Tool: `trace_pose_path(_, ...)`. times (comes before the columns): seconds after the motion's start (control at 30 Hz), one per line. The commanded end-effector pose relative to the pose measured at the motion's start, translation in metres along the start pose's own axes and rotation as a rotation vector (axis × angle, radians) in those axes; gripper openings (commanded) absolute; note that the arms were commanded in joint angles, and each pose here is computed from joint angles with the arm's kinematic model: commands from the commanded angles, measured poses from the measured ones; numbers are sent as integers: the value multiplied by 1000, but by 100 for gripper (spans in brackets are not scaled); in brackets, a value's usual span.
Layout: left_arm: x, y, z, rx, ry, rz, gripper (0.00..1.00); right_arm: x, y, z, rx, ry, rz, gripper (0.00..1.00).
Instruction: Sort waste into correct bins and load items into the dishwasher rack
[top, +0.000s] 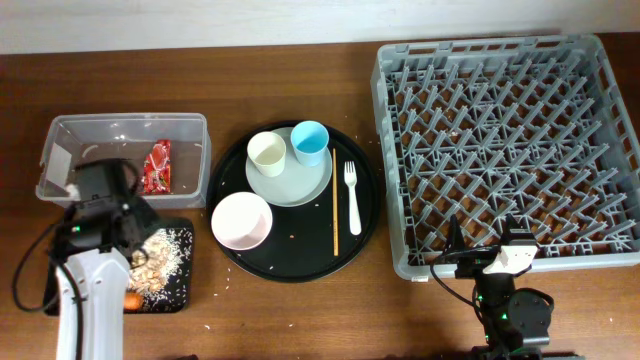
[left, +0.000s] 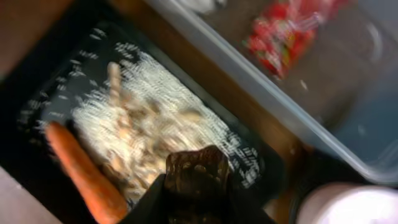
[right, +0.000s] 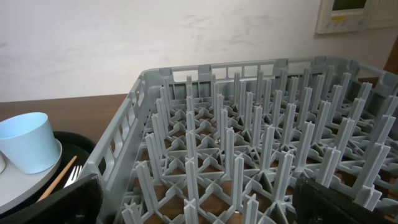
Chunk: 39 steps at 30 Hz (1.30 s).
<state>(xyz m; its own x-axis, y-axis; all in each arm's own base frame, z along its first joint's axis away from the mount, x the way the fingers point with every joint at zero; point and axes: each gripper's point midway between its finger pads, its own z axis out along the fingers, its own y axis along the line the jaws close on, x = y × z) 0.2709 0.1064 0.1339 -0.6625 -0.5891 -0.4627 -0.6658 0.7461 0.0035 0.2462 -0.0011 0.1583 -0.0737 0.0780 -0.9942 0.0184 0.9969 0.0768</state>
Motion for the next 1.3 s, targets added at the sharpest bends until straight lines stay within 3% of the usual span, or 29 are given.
trace_pose_path(0.0, -6, 43, 16, -128, -51, -91, 24, 3, -1, 0, 6, 5, 3, 99)
trace_pose_path(0.13, 6, 70, 48, -162, -75, -191, 24, 3, -1, 0, 6, 5, 3, 99)
trace_pose_path(0.17, 10, 77, 55, -171, -83, -224, 36, 3, -1, 0, 6, 5, 3, 99)
trace_pose_path(0.33, 18, 86, 68, -194, -52, -248, 39, 3, -1, 0, 6, 5, 3, 99)
trace_pose_path(0.37, 19, 86, 72, -198, -41, -245, 51, 3, -1, 0, 6, 5, 4, 99)
trace_pose_path(0.4, 15, 80, 69, -164, -42, -227, 57, 3, -1, 0, 6, 5, 3, 99)
trace_pose_path(0.47, -1, 49, 45, 24, -52, -154, 63, 3, -1, 0, 6, 5, 3, 99)
trace_pose_path(0.57, -3, -37, -44, 601, -100, -20, 66, 3, -1, 0, 6, 5, 3, 99)
trace_pose_path(0.67, 29, -62, -101, 823, -86, 44, 66, 3, -1, 0, 6, 5, 3, 99)
trace_pose_path(0.8, 83, -109, -141, 986, -10, 295, 65, 3, -1, 0, 6, 5, 3, 99)
trace_pose_path(0.93, 95, -140, -151, 952, 62, 386, 69, 3, -1, 0, 6, 5, 3, 99)
trace_pose_path(0.97, 95, -149, -150, 903, 66, 401, 80, 3, -1, 0, 6, 5, 3, 99)
trace_pose_path(1.0, 95, -155, -150, 883, 61, 425, 99, 3, -1, 0, 6, 5, 4, 98)
trace_pose_path(1.17, 90, -176, -139, 855, 41, 455, 99, 3, -1, 0, 6, 5, 3, 99)
trace_pose_path(1.23, 70, -180, -135, 817, -46, 425, 84, 3, -1, 0, 6, 5, 3, 99)
trace_pose_path(1.27, 55, -175, -116, 709, -81, 350, 84, 3, -1, 0, 6, 5, 3, 99)
